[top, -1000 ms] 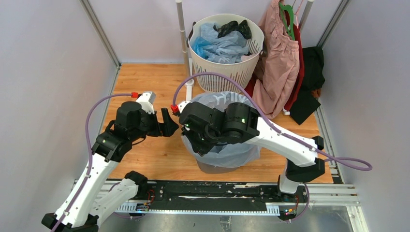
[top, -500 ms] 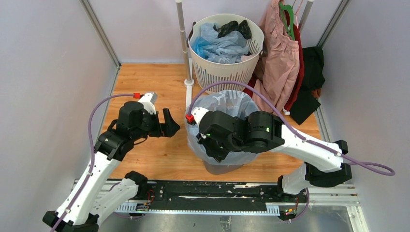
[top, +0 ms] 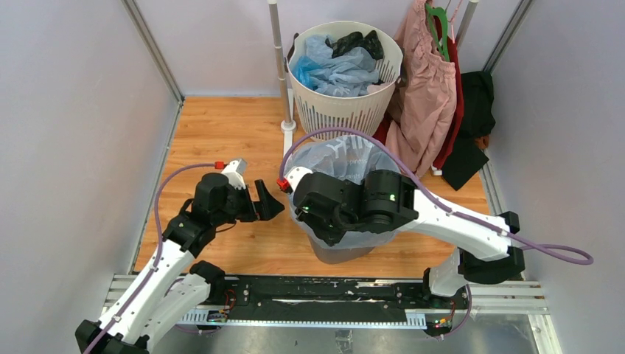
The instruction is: Put the trash bags into the trash bin
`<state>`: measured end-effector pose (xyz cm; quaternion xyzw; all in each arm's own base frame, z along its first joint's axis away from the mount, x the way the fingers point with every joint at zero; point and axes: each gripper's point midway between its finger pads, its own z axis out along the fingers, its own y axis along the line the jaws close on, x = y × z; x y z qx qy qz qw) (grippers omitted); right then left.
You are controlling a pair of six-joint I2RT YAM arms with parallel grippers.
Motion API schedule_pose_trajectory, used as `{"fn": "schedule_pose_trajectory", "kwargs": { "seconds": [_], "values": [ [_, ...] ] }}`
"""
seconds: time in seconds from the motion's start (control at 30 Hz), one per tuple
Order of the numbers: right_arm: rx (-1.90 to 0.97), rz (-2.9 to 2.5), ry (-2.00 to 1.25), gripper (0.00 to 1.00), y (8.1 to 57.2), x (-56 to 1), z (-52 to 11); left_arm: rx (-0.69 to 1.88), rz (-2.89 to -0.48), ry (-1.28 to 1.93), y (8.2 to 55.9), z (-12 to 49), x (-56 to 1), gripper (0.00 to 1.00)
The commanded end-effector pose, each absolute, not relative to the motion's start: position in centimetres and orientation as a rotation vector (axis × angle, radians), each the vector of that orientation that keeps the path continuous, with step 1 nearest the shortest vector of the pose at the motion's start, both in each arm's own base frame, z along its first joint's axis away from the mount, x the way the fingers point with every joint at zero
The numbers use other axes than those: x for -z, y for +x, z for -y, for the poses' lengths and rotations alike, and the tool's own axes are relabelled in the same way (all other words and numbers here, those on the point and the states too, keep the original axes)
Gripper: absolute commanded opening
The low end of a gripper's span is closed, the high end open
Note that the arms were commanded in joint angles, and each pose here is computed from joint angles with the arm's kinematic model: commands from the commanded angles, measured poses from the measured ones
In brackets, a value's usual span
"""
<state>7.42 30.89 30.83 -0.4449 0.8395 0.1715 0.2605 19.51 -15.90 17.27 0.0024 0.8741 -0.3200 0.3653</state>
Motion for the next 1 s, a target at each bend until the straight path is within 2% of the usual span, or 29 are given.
{"fn": "schedule_pose_trajectory", "kwargs": {
  "seconds": [0.0, 0.37, 0.7, 0.8, 0.97],
  "values": [
    [-0.287, -2.327, -1.271, 0.19, 7.8, -28.8, -29.2, 0.996, -2.033, -0.033, 21.3, 17.8, -20.4, 1.0],
    [-0.291, -2.348, -1.252, 0.19, 7.5, -28.4, -28.8, 1.11, -1.872, 0.024, 21.7, 19.1, -23.4, 1.0],
    [-0.304, -2.341, -1.239, 0.19, 7.5, -28.5, -28.6, 1.08, -1.905, 0.056, 23.5, 19.9, -21.4, 0.99],
    [-0.317, -2.338, -1.236, 0.19, 7.5, -28.7, -28.6, 1.071, -1.898, 0.074, 23.8, 20.0, -21.3, 0.91],
    [-0.317, -2.332, -1.232, 0.19, 7.6, -28.8, -28.6, 1.083, -1.901, 0.089, 23.8, 20.3, -21.2, 0.64]
  ]
}}
